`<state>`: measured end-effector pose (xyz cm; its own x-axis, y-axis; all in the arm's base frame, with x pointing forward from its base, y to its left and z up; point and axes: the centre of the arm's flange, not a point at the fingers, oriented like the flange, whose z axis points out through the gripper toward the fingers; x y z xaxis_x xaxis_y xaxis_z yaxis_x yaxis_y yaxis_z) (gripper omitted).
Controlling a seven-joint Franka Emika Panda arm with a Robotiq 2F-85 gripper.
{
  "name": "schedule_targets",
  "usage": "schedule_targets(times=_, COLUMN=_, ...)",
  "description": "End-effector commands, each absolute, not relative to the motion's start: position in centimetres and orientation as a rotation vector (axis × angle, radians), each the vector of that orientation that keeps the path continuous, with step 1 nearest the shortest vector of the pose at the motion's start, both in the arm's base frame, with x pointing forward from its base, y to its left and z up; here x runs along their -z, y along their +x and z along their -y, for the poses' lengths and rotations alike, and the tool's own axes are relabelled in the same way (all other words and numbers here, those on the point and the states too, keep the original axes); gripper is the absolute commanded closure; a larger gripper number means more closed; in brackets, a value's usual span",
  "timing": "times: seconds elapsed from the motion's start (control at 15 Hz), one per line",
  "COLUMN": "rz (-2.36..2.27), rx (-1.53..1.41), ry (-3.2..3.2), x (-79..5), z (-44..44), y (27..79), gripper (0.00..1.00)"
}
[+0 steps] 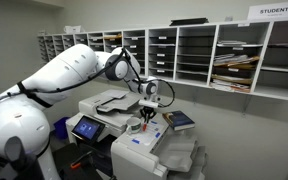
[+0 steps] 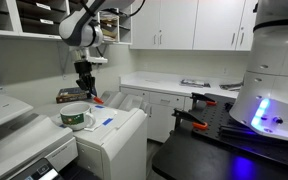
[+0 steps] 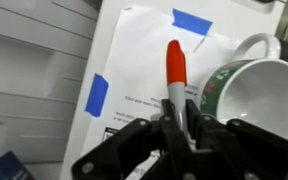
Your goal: Take the marker out of the mug
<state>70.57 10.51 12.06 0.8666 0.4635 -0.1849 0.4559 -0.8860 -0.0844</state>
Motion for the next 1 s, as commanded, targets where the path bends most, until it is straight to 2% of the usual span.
schedule_targets(times=0.0, rz=0.516, rx=-0.400, ry=-3.150, x=-9.0, z=-10.1, y=73.0, gripper=0.95)
schedule_targets(times=0.13, rz=0.385, rx=-0.447, ry=-3.218, x=-7.3, z=-9.5, y=73.3, gripper=0.95)
schedule_targets(times=0.2, rz=0.318, rx=-0.454, ry=-3.245, x=-6.8, z=-9.3, y=73.4, gripper=0.59)
schedule_targets(times=0.33, rz=0.323, rx=-0.417, ry=-3.238, x=-7.1, z=-9.2, y=73.2, gripper=0.51)
schedule_targets(times=0.73, rz=0.498, rx=-0.154, ry=-3.159, x=-15.4, z=-11.8, y=71.4, gripper=0.05)
schedule_targets(times=0.8, rz=0.536, rx=-0.118, ry=-3.157, x=-17.1, z=-12.2, y=71.0, gripper=0.01)
schedule_targets(times=0.93, rz=0.568, rx=-0.120, ry=-3.146, x=-20.2, z=-12.8, y=70.2, gripper=0.00)
